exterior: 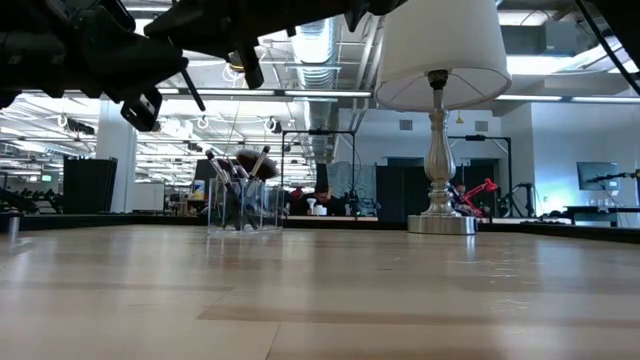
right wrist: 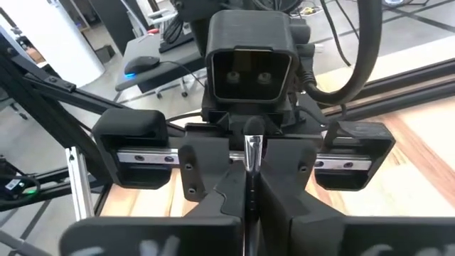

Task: Put items in baskets/containers
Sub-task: Put the eyeshadow brush into the right transparent organizer

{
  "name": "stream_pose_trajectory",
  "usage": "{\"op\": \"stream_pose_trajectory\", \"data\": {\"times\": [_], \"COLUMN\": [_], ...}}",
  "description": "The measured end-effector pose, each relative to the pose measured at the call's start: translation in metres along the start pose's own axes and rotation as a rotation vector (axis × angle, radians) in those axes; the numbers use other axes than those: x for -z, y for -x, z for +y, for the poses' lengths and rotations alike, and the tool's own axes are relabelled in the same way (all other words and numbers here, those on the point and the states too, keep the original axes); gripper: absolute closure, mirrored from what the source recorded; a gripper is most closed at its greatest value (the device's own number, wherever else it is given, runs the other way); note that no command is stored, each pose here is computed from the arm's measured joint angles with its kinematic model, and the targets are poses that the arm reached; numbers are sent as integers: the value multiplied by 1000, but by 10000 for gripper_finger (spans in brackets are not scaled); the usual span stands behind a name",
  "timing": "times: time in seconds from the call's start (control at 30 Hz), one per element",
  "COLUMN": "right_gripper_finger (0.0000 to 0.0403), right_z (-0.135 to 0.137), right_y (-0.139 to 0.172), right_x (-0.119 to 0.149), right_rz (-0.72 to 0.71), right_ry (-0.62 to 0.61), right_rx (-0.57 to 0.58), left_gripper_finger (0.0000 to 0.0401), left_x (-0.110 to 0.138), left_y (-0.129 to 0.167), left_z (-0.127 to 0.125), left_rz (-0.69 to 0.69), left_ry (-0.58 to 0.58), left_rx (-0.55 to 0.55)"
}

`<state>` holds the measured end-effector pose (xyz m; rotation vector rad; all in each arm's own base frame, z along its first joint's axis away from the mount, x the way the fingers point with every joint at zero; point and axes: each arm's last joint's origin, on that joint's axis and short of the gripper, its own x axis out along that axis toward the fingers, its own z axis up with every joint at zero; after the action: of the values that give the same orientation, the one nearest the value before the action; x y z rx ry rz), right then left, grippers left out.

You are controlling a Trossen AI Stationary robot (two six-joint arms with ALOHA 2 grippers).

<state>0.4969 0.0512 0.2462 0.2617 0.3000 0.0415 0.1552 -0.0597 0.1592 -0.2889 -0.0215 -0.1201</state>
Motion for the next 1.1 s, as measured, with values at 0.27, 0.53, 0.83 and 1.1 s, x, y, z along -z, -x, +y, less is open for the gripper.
{"op": "stream_pose_trajectory", "data": {"times": [0.27,0.53,0.83,1.1], "right_gripper_finger": [391,394,397,397], "right_z": [2,3,-67,-155], "right_y": [10,52,63,79], "right_x": [-13,-52,-71,-18], "right_rz": [-27,-72,-203,-463], "right_ry": [3,248,367,255], "right_rx": [11,372,408,324], "left_gripper_finger": [326,296,293,293], "left_x": [0,-1,-1,1], "left_y": [0,2,2,2], "left_z": [2,9,9,9], "left_rz": [-12,-67,-69,-43], "left_ry": [-10,-39,-40,-52], "left_rx": [-63,-291,-305,-292]}}
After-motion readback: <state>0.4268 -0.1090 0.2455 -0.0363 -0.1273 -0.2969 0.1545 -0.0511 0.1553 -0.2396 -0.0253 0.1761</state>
